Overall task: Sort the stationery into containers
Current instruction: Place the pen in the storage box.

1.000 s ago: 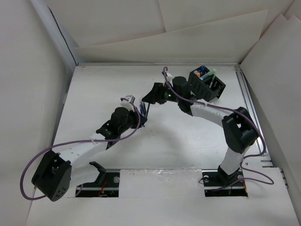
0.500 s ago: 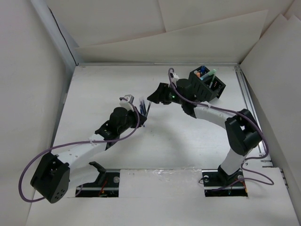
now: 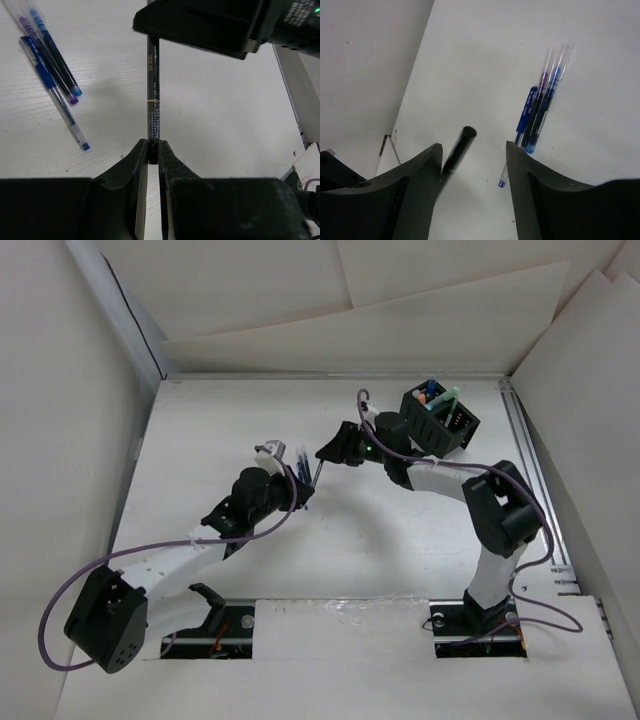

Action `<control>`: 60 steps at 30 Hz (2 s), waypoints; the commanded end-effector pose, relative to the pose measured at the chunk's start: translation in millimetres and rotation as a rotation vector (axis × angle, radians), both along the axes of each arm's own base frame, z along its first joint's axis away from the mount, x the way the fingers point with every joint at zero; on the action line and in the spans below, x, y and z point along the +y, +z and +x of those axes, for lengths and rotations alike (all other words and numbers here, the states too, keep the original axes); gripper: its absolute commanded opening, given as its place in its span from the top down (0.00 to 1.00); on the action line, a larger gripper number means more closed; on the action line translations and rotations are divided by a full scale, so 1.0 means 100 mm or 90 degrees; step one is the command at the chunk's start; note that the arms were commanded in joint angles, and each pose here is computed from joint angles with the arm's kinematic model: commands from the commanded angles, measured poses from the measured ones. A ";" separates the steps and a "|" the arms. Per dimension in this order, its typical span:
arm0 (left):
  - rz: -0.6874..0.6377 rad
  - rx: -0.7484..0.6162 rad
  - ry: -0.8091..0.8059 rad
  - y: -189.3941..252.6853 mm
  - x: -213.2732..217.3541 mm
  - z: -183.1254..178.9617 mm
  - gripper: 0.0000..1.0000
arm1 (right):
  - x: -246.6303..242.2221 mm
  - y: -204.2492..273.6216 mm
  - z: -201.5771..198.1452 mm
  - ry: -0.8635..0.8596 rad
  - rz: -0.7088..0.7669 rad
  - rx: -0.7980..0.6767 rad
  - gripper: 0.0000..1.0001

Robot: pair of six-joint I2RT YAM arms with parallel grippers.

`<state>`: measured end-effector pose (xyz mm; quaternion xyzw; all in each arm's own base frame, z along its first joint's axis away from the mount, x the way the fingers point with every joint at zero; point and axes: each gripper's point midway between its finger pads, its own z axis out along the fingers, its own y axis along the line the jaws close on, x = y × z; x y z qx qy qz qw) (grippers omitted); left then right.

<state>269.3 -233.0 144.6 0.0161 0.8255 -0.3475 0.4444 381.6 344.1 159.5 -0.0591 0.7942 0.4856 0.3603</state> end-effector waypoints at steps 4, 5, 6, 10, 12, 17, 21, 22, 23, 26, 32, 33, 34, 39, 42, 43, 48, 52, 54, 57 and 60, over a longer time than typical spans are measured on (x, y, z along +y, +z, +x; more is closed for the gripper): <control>-0.037 -0.045 -0.027 0.23 -0.07 -0.02 1.00 | 0.19 0.36 -0.02 0.083 0.096 -0.051 0.53; -0.033 -0.040 -0.027 0.20 -0.08 -0.01 1.00 | 0.16 0.38 0.01 0.076 0.102 -0.052 0.62; -0.038 -0.044 -0.034 0.22 -0.09 -0.02 1.00 | 0.17 0.38 -0.02 0.083 0.108 -0.047 0.66; -0.025 -0.027 -0.028 0.10 -0.09 0.00 0.96 | 0.17 0.40 -0.04 0.089 0.118 -0.055 0.83; -0.020 -0.024 -0.021 0.09 -0.09 0.03 0.85 | 0.12 0.37 -0.01 0.081 0.115 -0.051 0.88; 0.011 -0.022 0.026 0.06 0.03 0.13 0.64 | -0.29 0.51 0.25 0.006 0.107 -0.075 0.92; 0.052 0.003 0.085 -0.08 0.17 0.21 0.64 | -0.88 0.76 0.63 -0.120 0.048 -0.122 0.92; 0.064 0.010 0.097 -0.11 0.20 0.24 0.65 | -1.08 0.85 0.65 -0.154 0.013 -0.139 0.92; 0.076 0.025 0.107 -0.20 0.22 0.25 0.67 | -1.25 0.93 0.73 -0.194 -0.009 -0.153 0.92; 0.133 0.072 0.147 -0.47 0.34 0.29 0.69 | -2.10 1.22 1.01 -0.411 -0.128 -0.202 0.92; 0.168 0.111 0.174 -0.72 0.39 0.32 0.70 | -3.59 1.41 1.22 -0.751 -0.273 -0.199 0.90; 0.172 0.115 0.173 -0.75 0.39 0.32 0.69 | -3.67 1.39 1.23 -0.760 -0.278 -0.193 0.90; 0.172 0.115 0.173 -0.75 0.38 0.34 0.69 | -3.80 1.40 1.24 -0.792 -0.288 -0.189 0.90; 0.195 0.134 0.177 -0.87 0.39 0.36 0.66 | -4.15 1.24 1.38 -0.845 -0.337 -0.161 0.90; 0.206 0.134 0.178 -0.88 0.40 0.37 0.65 | -4.18 1.11 1.42 -0.849 -0.360 -0.144 0.90; 0.209 0.133 0.183 -0.89 0.40 0.40 0.65 | -4.18 1.03 1.44 -0.846 -0.366 -0.136 0.90; 0.224 0.144 0.187 -0.96 0.41 0.42 0.62 | -4.02 0.82 1.50 -0.838 -0.392 -0.118 0.86; 0.237 0.153 0.191 -1.04 0.43 0.42 0.62 | -3.80 0.73 1.52 -0.816 -0.391 -0.115 0.62; 0.241 0.157 0.191 -1.07 0.43 0.41 0.62 | -3.80 0.82 1.46 -0.822 -0.378 -0.122 0.44; 0.242 0.158 0.191 -1.09 0.41 0.44 0.62 | -3.69 0.92 1.35 -0.810 -0.361 -0.132 0.26; 0.246 0.152 0.176 -1.08 0.34 0.43 0.62 | -3.65 1.03 1.21 -0.797 -0.337 -0.143 0.23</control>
